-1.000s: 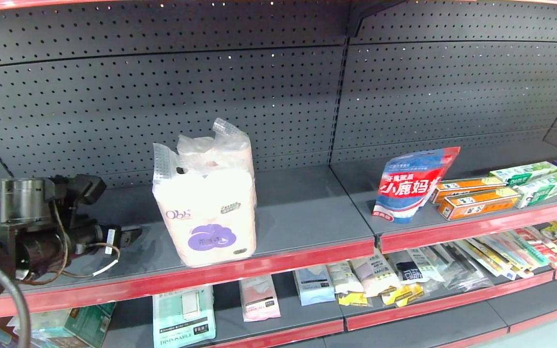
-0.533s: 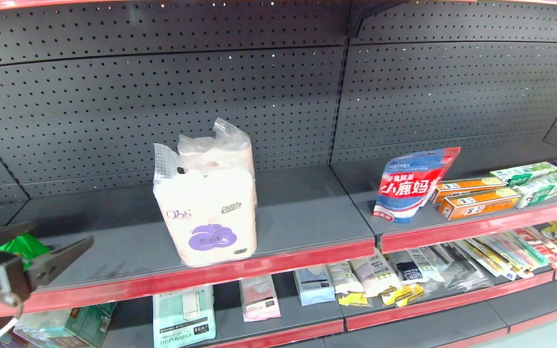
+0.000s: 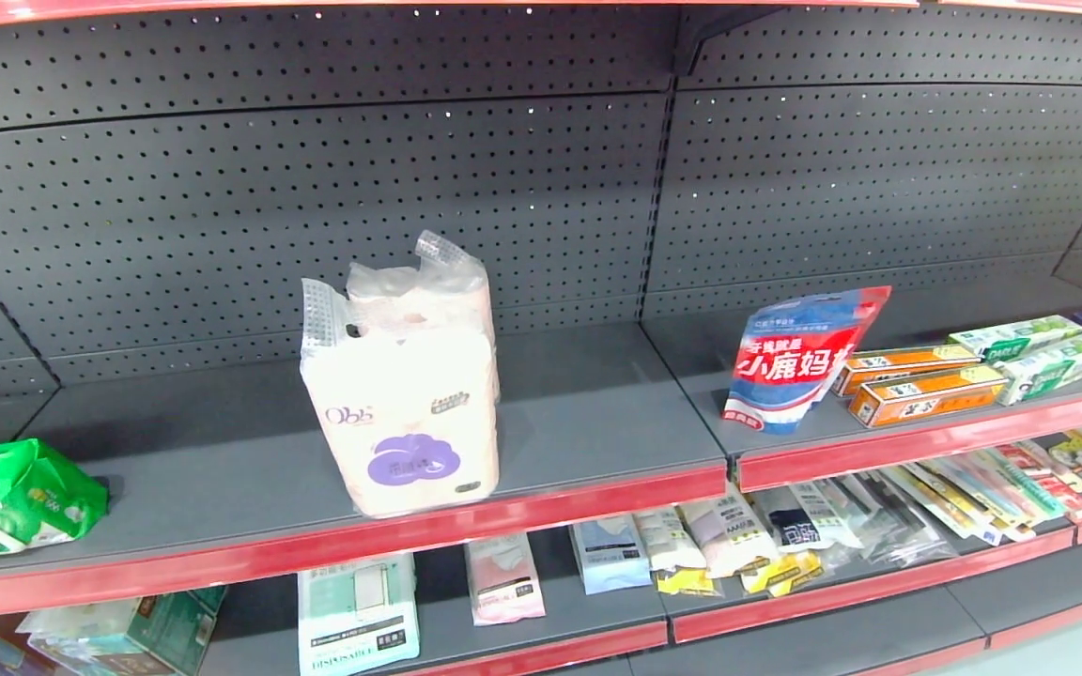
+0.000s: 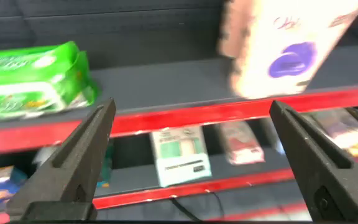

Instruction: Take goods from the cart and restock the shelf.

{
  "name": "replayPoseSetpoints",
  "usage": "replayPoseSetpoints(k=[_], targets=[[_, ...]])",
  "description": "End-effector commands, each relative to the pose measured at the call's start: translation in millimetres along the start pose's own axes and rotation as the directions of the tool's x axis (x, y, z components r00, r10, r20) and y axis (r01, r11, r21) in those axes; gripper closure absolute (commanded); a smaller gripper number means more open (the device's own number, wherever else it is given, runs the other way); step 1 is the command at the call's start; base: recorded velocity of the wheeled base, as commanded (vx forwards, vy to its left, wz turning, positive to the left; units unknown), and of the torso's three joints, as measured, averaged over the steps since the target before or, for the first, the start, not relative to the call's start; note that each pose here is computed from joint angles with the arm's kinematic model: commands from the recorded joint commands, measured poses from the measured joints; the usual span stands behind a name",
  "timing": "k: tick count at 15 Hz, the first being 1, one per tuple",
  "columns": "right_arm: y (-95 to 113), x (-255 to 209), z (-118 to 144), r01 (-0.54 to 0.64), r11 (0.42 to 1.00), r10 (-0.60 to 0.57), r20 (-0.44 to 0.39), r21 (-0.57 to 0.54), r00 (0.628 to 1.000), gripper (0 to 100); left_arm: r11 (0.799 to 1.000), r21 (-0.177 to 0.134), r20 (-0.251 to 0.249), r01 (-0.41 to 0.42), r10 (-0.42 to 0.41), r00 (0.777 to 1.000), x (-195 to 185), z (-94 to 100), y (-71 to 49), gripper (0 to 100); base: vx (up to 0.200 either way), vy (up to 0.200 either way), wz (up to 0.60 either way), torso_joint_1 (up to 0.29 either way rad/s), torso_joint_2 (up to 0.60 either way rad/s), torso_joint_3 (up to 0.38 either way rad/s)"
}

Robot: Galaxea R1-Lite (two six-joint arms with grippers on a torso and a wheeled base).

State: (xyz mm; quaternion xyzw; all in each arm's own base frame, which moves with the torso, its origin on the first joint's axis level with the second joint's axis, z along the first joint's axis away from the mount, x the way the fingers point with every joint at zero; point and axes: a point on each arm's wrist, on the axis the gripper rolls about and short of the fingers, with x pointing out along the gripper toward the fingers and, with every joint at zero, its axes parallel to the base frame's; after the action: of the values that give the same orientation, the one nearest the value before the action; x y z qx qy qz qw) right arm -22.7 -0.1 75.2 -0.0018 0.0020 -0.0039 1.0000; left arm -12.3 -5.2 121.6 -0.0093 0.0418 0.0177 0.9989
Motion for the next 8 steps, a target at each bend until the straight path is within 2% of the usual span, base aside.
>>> replayPoseSetpoints(k=[1,3,8], targets=[[0.0,0.1,0.0,0.000,1.000,0.000,-0.002,-0.001,1.000,0,1.000,-0.007,0.032,-0.006,0.006,0.999,1.3,-39.4,0.5,0,0.000,0.000,0.00,0.000,0.00,0.000],[0.1,0.1,0.0,-0.005,1.000,0.005,-0.002,-0.007,1.000,0,1.000,-0.003,0.029,0.026,-0.026,0.999,0.9,-39.1,-0.3,0,0.000,0.000,0.00,0.000,0.00,0.000],[0.4,0.1,0.2,-0.019,1.000,0.019,0.000,-0.001,1.000,0,1.000,0.004,0.035,0.021,-0.022,0.999,1.2,-39.3,-0.1,0,0.000,0.000,0.00,0.000,0.00,0.000]])
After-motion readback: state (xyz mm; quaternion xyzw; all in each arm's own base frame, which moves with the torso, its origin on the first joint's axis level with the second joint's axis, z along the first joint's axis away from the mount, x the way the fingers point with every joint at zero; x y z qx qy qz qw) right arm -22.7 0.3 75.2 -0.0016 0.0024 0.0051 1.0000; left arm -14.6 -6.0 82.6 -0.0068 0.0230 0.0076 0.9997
